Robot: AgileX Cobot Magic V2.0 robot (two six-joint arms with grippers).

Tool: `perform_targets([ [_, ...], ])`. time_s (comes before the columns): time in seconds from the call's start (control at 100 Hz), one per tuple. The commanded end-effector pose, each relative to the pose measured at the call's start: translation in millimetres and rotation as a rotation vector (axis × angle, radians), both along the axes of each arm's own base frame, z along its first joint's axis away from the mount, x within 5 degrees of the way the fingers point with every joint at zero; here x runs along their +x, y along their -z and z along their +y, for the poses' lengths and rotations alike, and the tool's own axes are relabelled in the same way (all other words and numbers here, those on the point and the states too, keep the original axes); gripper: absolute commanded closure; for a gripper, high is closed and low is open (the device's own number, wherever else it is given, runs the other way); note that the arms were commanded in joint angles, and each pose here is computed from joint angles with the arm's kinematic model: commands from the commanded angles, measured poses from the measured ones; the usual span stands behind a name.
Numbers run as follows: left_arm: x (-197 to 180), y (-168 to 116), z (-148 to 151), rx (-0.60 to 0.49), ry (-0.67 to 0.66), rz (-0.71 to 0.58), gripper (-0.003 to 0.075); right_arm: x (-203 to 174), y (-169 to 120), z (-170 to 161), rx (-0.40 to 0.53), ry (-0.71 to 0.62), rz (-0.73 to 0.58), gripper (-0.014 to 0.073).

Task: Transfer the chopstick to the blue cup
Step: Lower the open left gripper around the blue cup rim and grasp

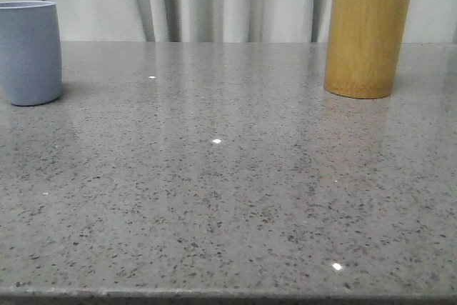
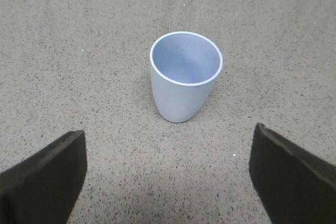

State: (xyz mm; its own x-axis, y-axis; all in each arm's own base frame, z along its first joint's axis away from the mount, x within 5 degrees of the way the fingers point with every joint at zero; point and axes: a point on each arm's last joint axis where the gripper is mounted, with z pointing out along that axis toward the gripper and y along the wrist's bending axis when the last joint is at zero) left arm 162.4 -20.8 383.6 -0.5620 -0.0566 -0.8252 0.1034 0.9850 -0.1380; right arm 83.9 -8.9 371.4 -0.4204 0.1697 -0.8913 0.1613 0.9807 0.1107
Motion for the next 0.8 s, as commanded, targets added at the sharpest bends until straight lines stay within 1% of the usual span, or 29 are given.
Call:
perform_targets([
  [0.0, 23.8, -15.6, -1.2, -0.022, -0.012, -0.073, 0.0111, 3.4, -15.6, -0.1, -0.026, -0.01, -0.098, -0.002],
  [0.25, 90.5, -14.8, -5.6, -0.017, -0.013, 0.015, 0.0111, 3.4, -15.5, -0.1, -0.026, -0.009, -0.097, -0.002],
  [0.43, 124.3, -10.6, -7.9, -0.015, -0.012, 0.051, 0.0111, 3.3, -15.3, -0.1, -0.025, -0.009, -0.095, -0.002],
  [0.54, 141.4, 1.4, -9.0, -0.012, -0.013, 0.093, 0.0111, 3.2, -15.0, -0.2, -0.025, -0.009, -0.092, -0.002],
  [0.72, 159.4, 24.0, -9.3, -0.002, -0.015, 0.168, 0.0111, 3.1, -14.9, -0.2, -0.025, -0.009, -0.09, -0.002],
  [0.79, 165.3, 30.1, -9.4, 0.001, -0.017, 0.176, 0.0111, 3.1, -14.9, -0.2, -0.025, -0.009, -0.09, -0.002],
])
